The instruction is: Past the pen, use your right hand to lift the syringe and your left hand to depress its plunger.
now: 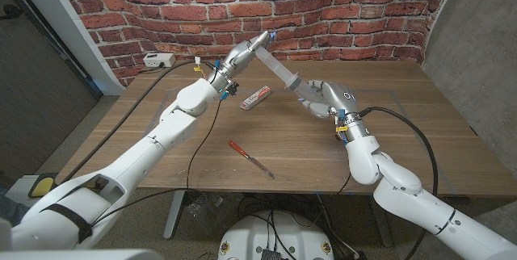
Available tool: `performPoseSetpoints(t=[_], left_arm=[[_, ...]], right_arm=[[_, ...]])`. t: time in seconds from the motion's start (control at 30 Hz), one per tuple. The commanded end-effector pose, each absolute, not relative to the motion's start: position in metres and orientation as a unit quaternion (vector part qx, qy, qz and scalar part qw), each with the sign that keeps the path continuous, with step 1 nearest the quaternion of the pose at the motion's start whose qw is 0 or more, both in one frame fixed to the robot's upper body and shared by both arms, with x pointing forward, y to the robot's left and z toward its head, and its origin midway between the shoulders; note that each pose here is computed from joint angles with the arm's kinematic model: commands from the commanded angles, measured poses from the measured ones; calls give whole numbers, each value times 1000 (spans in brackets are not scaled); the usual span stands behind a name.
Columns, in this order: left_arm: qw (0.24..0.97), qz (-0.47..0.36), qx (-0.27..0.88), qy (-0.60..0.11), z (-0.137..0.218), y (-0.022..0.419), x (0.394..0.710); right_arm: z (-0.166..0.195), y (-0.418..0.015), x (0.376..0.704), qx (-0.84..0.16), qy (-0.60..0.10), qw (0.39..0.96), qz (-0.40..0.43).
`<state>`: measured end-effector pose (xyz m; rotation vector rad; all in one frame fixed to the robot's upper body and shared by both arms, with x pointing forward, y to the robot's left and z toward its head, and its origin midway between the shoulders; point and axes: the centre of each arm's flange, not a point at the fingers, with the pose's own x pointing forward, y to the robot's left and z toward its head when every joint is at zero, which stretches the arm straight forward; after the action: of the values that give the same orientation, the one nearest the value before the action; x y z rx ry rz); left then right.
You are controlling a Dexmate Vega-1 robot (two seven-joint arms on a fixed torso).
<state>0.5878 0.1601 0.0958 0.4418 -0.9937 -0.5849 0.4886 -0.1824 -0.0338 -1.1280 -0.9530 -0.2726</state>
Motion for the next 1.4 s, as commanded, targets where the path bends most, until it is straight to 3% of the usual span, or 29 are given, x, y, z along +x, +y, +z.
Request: performPoseSetpoints(t=[0.03, 1.4], left_arm=[[815, -283, 219, -455, 89, 152, 589], [804, -330, 232, -436, 70, 111, 591]], right_arm=[[-29, -181, 487, -505, -436, 735, -124], [-20, -176, 487, -484, -457, 736, -122]])
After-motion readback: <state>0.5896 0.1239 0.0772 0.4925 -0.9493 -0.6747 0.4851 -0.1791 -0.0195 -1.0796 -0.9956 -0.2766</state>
